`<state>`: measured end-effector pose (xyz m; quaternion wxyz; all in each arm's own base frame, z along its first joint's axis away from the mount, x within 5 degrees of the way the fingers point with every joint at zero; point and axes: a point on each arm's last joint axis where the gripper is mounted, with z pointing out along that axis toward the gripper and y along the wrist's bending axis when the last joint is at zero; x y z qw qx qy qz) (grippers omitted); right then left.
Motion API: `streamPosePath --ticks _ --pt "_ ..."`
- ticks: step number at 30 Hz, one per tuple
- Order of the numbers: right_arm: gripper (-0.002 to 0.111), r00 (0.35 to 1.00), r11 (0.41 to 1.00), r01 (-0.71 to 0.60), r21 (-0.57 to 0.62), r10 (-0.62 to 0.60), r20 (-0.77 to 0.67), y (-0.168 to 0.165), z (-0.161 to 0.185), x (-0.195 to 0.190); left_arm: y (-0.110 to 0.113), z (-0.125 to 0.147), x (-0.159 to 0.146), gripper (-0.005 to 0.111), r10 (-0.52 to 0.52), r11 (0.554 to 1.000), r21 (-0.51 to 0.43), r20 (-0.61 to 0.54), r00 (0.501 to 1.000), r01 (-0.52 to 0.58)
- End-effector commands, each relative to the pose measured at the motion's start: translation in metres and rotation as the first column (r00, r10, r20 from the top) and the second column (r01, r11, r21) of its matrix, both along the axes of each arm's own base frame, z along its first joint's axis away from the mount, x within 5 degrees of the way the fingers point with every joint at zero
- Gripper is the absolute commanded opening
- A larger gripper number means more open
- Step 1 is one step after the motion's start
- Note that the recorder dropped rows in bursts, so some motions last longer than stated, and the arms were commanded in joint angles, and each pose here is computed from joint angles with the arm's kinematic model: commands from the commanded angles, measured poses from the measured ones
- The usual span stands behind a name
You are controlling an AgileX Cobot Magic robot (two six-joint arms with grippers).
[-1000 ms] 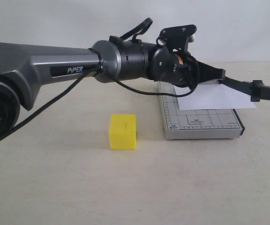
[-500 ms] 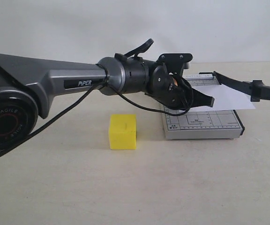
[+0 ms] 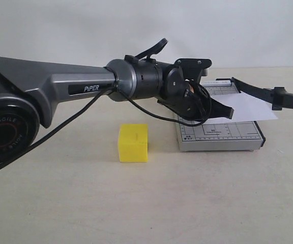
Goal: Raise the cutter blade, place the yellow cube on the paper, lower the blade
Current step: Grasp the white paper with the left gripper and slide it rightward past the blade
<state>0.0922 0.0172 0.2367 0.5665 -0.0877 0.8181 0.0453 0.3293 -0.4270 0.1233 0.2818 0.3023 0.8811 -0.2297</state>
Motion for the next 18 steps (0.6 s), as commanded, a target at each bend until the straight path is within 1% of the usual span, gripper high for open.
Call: streamPosePath --ticks 1,7,9,12,14,18 --pt "0.000 1.000 1.000 0.000 0.001 0.000 0.002 0.0001 0.0011 0.0006 -0.0023 -0.0062 -0.0082 0.004 -0.017 0.999 0.029 -0.036 0.999 0.018" --pt "0.000 1.000 1.000 0.000 0.001 0.000 0.002 0.0001 0.0011 0.0006 -0.0034 -0.0048 -0.0068 0.004 -0.011 1.000 0.011 -0.020 1.000 0.012" --pt "0.000 1.000 1.000 0.000 0.001 0.000 0.002 0.0001 0.0011 0.0006 -0.0018 -0.0057 -0.0063 0.004 -0.017 0.999 0.028 -0.020 1.000 0.018" --pt "0.000 1.000 1.000 0.000 0.001 0.000 0.002 0.0001 0.0011 0.0006 0.0059 -0.0084 -0.0014 0.004 -0.063 0.992 0.111 0.018 0.998 0.061" --pt "0.000 1.000 1.000 0.000 0.001 0.000 0.002 0.0001 0.0011 0.0006 0.0059 -0.0085 -0.0016 0.004 -0.096 0.988 0.127 0.036 0.995 0.090" --pt "0.000 1.000 1.000 0.000 0.001 0.000 0.002 0.0001 0.0011 0.0006 0.0060 -0.0086 -0.0017 0.004 -0.099 0.987 0.130 0.036 0.994 0.093"
